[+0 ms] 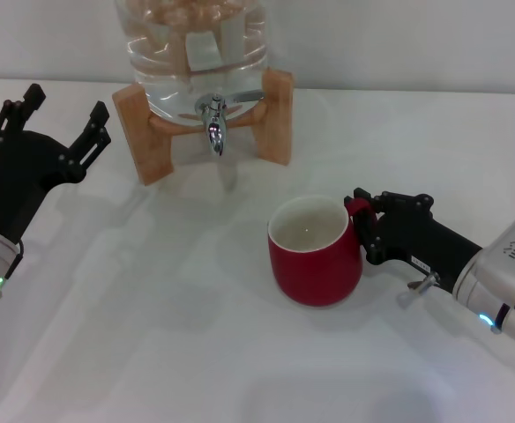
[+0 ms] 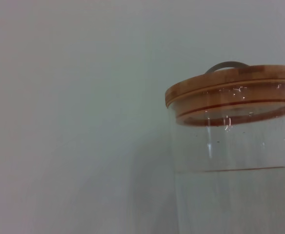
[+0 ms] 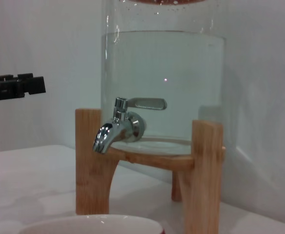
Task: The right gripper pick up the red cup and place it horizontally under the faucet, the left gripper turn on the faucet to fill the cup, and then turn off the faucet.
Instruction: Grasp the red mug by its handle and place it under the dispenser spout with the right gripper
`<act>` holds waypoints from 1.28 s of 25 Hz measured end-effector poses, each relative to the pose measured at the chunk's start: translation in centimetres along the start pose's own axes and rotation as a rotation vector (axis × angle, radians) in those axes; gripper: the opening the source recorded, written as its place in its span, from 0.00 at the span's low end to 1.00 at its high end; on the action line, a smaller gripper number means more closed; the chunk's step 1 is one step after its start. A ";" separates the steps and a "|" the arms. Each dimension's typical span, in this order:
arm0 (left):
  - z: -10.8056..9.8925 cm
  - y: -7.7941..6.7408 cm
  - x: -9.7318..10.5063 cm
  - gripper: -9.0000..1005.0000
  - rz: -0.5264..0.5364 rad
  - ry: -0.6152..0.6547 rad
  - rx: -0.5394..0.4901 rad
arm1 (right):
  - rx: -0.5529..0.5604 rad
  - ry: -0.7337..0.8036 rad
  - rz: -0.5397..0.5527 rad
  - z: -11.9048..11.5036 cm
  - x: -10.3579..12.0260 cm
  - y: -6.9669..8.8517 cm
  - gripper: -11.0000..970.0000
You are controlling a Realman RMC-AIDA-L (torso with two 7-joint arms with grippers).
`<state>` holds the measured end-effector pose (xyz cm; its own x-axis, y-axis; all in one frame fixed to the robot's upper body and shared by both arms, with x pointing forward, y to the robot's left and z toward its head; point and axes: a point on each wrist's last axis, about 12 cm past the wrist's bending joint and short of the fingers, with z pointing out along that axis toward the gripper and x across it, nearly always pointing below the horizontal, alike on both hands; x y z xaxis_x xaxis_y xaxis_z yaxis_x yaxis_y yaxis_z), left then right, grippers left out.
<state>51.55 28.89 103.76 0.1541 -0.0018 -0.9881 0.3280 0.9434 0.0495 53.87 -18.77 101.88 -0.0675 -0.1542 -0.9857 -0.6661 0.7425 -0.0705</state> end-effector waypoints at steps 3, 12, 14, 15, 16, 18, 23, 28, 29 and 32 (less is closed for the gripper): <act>0.0 0.0 0.0 0.87 0.000 0.001 -0.001 | -0.006 -0.005 -0.006 0.3 -0.3 0.0 0.12; 0.3 -0.1 -0.1 0.87 0.001 -0.003 0.006 | -0.020 0.005 -0.037 1.9 -1.2 -0.3 0.12; 0.3 -0.1 -0.1 0.87 0.001 -0.004 0.008 | -0.023 0.009 -0.042 2.1 -1.3 -0.3 0.12; 0.3 -0.1 -0.1 0.87 0.001 -0.004 0.009 | -0.028 0.016 -0.053 2.6 -1.5 -0.4 0.12; 0.3 -0.1 -0.1 0.87 0.001 -0.004 0.009 | -0.029 0.017 -0.055 2.6 -1.6 -0.4 0.12; 0.3 -0.1 -0.1 0.87 0.001 -0.004 0.010 | -0.034 0.020 -0.064 3.0 -1.8 -0.5 0.12; 0.4 -0.2 -0.1 0.87 0.000 -0.004 0.013 | -0.042 0.040 -0.085 3.9 -2.2 -0.6 0.12; 0.5 -0.3 -0.1 0.87 -0.001 -0.005 0.014 | -0.050 0.059 -0.106 4.8 -2.7 -0.7 0.12; 0.5 -0.3 -0.1 0.87 -0.002 -0.005 0.014 | -0.052 0.064 -0.111 5.1 -2.9 -0.7 0.12; 0.6 -0.3 -0.1 0.87 -0.001 -0.007 0.016 | -0.059 0.070 -0.119 5.7 -3.4 -0.6 0.12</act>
<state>51.94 28.37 103.95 0.1601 -0.0053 -0.9871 0.3426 0.9381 0.0505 58.76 -15.01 104.35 -0.0356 -0.2855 -0.9577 -0.7151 0.6768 -0.1752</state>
